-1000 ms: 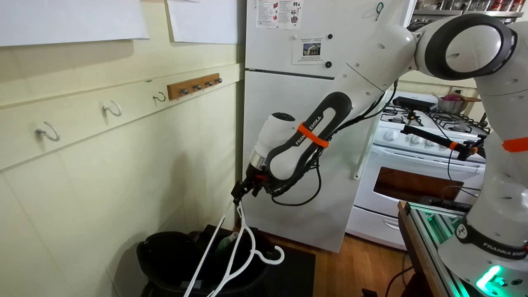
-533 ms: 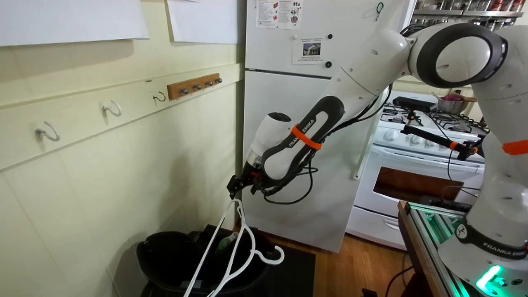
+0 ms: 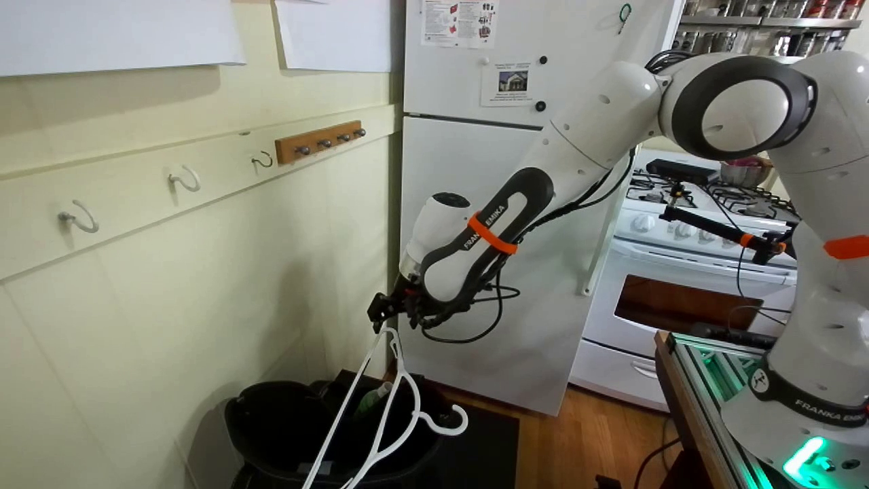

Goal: Hang up the coat hanger

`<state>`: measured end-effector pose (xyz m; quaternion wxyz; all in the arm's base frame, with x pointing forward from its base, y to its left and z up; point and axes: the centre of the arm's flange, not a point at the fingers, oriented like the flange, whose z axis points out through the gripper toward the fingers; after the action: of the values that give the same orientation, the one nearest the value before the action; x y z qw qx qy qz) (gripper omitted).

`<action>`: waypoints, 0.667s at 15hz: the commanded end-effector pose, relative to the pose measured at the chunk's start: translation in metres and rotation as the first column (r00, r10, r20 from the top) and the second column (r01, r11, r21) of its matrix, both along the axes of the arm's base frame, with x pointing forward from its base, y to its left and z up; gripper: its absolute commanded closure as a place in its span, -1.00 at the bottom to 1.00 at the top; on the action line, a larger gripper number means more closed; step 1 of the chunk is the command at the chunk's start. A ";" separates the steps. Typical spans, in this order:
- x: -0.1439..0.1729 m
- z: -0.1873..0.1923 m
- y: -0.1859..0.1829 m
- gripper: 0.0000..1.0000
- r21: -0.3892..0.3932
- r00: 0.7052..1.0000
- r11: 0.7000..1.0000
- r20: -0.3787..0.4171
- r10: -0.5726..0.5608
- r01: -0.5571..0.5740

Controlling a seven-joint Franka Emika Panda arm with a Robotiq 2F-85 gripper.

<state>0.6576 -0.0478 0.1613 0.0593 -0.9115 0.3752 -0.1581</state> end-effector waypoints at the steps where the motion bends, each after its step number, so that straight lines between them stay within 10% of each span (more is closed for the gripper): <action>1: 0.012 -0.012 0.008 -1.00 0.032 0.999 0.998 -0.012 -0.052 0.053; 10: 0.024 -0.028 0.017 -1.00 0.058 0.994 0.992 0.002 -0.111 0.111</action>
<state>0.6693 -0.0356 0.1408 0.0717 -0.8955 0.4120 -0.1524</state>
